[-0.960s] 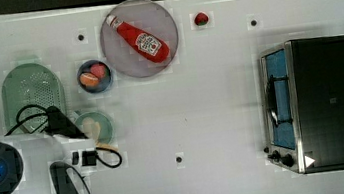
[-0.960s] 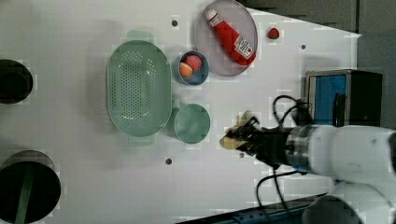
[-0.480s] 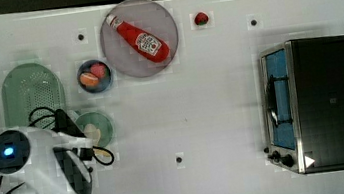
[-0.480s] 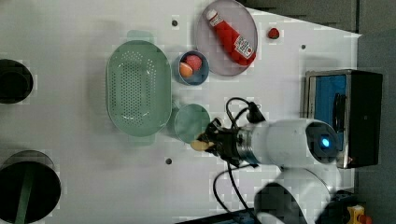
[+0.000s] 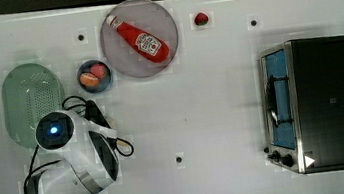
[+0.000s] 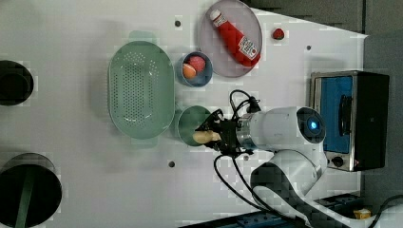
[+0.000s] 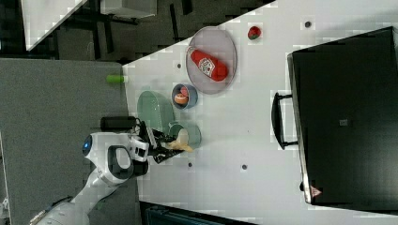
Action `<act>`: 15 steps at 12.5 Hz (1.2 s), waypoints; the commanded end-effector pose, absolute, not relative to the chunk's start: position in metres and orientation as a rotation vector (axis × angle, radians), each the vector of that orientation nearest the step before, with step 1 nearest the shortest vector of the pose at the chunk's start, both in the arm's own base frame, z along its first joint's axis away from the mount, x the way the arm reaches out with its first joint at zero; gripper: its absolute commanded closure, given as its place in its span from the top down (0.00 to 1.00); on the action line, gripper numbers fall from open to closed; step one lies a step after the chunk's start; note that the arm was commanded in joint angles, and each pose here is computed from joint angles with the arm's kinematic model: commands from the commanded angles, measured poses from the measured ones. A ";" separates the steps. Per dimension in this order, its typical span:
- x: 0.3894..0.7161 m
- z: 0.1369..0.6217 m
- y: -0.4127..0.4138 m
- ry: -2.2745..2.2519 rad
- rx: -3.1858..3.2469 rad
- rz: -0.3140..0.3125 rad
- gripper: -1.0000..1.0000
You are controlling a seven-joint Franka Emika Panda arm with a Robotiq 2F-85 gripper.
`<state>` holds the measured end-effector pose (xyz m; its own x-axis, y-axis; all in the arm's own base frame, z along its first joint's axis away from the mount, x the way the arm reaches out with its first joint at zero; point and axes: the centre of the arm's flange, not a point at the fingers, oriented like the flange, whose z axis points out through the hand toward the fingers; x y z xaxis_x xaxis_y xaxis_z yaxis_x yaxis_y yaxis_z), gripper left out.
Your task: Pick Banana and place it in mug.
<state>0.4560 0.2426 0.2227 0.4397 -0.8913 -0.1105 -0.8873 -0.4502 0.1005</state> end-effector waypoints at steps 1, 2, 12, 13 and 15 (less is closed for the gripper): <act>0.460 0.265 0.257 -1.720 2.668 -0.092 0.85; 0.461 0.268 0.254 -1.725 2.665 -0.085 1.00; 0.491 0.424 0.163 -1.618 2.679 0.130 1.00; 0.495 0.449 0.139 -1.585 2.691 0.142 1.00; 0.503 0.494 0.089 -1.522 2.733 0.168 1.00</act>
